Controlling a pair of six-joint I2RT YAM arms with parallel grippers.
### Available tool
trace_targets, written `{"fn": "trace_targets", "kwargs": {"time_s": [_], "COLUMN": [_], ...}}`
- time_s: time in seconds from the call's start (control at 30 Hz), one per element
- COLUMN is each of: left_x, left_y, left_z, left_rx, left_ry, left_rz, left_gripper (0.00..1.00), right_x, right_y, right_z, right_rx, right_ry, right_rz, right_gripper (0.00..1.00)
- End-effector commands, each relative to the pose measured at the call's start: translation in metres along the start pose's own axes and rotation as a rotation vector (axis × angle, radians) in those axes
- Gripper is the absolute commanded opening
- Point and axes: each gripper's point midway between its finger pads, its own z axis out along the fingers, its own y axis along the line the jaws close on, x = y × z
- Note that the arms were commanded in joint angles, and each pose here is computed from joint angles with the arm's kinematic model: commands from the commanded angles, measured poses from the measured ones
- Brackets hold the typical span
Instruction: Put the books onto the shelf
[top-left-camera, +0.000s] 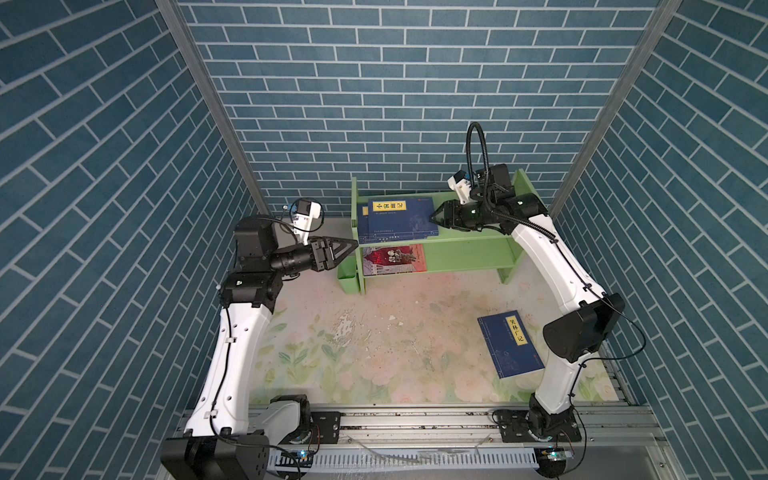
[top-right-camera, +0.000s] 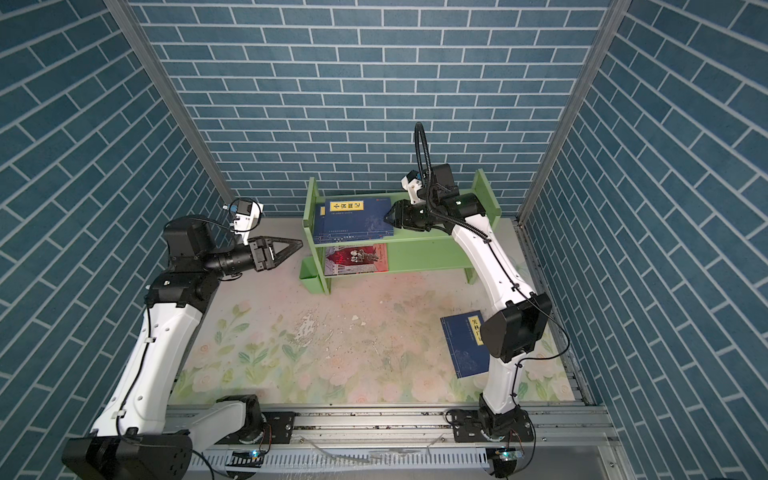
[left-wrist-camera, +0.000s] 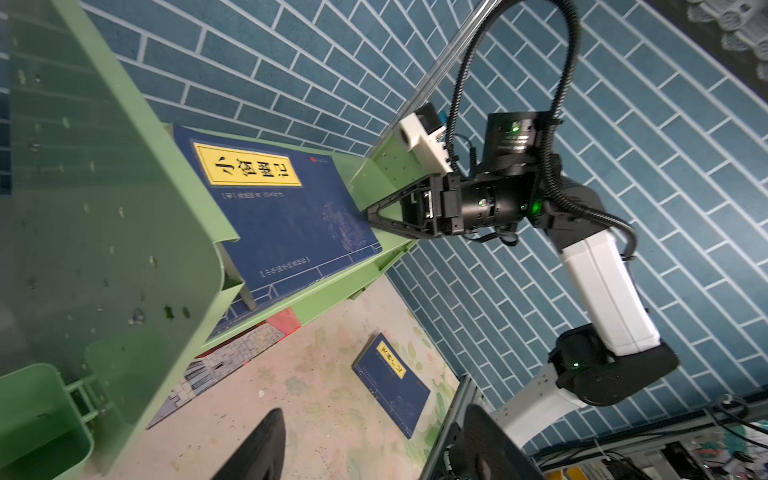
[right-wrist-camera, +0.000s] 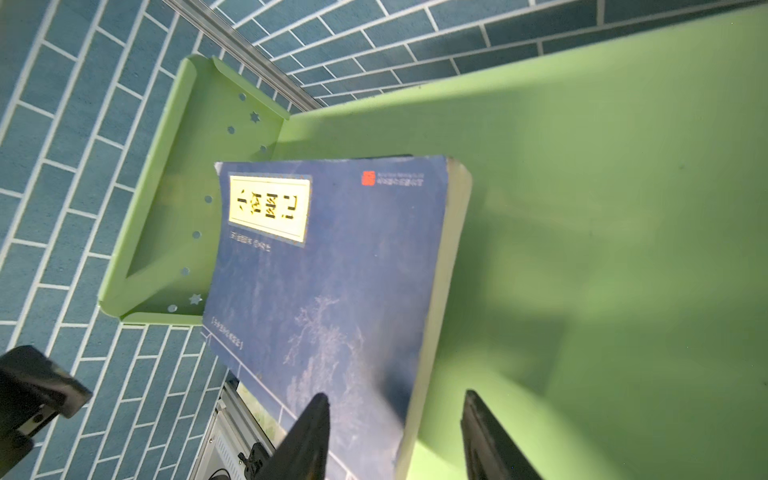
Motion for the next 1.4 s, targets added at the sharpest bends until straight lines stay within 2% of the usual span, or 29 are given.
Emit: {"fn": "trace_targets", "kwargs": {"time_s": [0.0, 0.27, 0.5, 0.83, 1.37], "left_x": [0.006, 0.009, 0.009, -0.002, 0.007], "left_y": [0.012, 0.013, 0.015, 0.047, 0.054], "left_z": [-0.003, -0.004, -0.003, -0.009, 0.008], "left_rx": [-0.076, -0.083, -0.084, -0.288, -0.317], "left_ry": [0.015, 0.024, 0.026, 0.0, 0.034], "left_rz": [0.061, 0.084, 0.088, 0.239, 0.348], "left_gripper": [0.69, 0.69, 0.69, 0.69, 0.69], "right_x": [-0.005, -0.005, -0.006, -0.008, -0.013], "right_y": [0.013, 0.012, 0.018, 0.034, 0.04], "right_z": [-0.006, 0.007, 0.011, 0.016, 0.025], "right_rx": [-0.033, -0.048, -0.073, -0.101, -0.115], "right_ry": [-0.03, -0.005, 0.001, 0.008, 0.011], "right_rz": [-0.044, -0.038, -0.043, -0.057, -0.055], "right_gripper": [0.5, 0.49, 0.45, 0.44, 0.45]}}
